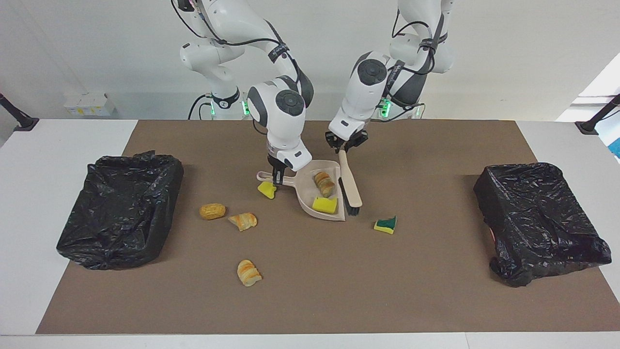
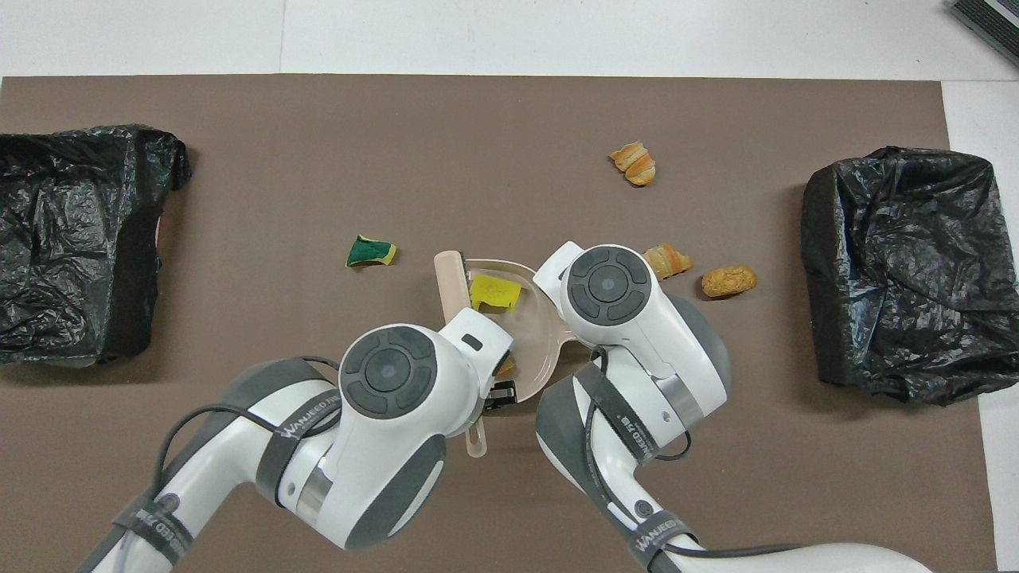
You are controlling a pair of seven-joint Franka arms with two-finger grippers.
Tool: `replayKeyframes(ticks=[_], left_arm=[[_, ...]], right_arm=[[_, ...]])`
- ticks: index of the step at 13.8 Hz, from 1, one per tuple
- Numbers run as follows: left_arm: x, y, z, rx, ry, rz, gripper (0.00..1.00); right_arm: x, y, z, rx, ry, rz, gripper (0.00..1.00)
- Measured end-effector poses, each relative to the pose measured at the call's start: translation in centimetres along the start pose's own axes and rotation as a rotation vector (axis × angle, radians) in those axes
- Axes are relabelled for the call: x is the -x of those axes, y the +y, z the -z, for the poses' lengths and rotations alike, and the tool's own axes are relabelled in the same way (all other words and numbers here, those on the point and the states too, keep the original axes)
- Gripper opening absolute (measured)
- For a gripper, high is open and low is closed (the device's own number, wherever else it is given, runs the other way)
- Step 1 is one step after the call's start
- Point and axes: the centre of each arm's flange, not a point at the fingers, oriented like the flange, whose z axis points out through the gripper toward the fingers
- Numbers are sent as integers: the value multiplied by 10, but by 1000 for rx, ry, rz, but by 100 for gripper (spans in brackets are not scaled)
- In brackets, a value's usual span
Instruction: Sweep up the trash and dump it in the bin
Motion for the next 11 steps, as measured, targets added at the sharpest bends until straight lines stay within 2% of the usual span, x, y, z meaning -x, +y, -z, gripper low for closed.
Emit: replayKeyframes(ticks=[6, 9, 11], left_arm=[[-87, -106, 17, -141, -6, -194, 27], [-113, -155, 13, -200, -39, -318, 27], [-125, -180, 0, -223, -70, -344, 27]], right_arm=[[0, 0, 0, 0, 0, 0, 32], [0, 0, 0, 0, 0, 0, 32], [0, 0, 0, 0, 0, -3, 32]])
